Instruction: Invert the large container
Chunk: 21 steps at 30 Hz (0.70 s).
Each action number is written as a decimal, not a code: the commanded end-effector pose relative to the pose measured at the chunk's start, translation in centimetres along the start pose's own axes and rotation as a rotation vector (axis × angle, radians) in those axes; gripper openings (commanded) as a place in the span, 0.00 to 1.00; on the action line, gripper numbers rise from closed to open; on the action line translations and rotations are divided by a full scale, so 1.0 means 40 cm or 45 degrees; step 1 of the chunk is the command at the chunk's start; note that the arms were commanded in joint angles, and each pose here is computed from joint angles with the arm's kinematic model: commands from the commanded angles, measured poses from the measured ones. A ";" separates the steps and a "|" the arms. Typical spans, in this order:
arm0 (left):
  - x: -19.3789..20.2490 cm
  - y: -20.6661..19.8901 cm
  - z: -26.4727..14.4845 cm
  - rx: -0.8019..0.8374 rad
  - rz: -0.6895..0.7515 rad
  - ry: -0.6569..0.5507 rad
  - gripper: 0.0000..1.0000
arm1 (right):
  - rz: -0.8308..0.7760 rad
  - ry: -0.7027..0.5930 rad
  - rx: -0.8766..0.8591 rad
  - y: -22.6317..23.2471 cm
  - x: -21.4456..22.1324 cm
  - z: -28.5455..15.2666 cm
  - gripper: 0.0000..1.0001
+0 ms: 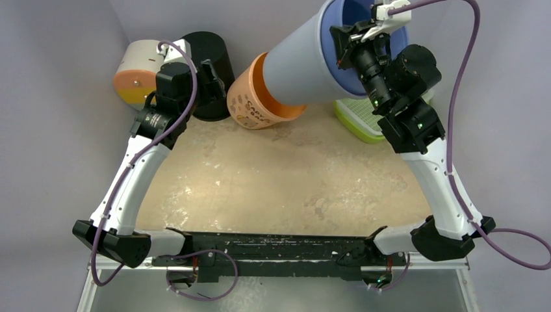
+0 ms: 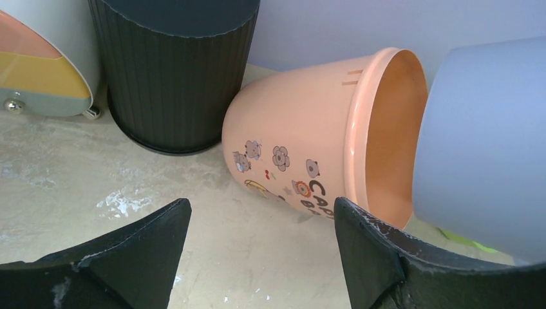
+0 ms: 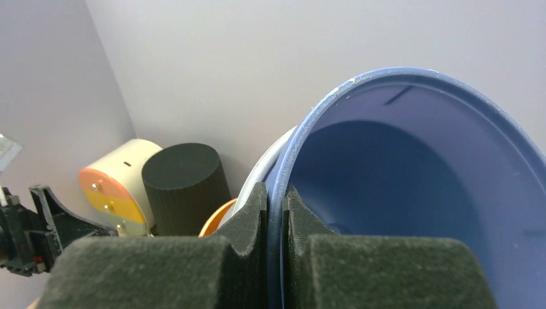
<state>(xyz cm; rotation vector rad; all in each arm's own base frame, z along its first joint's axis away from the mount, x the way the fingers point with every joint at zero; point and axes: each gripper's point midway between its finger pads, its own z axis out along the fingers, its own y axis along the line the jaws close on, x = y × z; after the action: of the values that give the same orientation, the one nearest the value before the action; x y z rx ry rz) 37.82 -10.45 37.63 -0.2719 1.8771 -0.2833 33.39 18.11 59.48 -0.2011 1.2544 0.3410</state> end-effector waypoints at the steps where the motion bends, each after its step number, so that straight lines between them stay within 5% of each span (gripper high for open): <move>1: -0.039 -0.005 -0.021 0.018 -0.003 -0.076 0.79 | -0.002 -0.399 0.041 -0.041 -0.277 -0.072 0.00; 13: -0.019 0.008 -0.018 0.001 -0.002 -0.067 0.79 | -0.144 -0.429 0.135 -0.078 -0.358 -0.069 0.00; 21: -0.010 0.015 -0.004 -0.024 0.003 -0.052 0.79 | -0.144 -0.430 -0.023 -0.025 -0.376 -0.073 0.00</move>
<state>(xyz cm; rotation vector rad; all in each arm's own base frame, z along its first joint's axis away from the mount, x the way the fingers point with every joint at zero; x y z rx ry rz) 37.64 -10.16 36.16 -0.2784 1.8996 -0.2612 32.47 15.88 64.78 -0.2382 1.1924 0.1956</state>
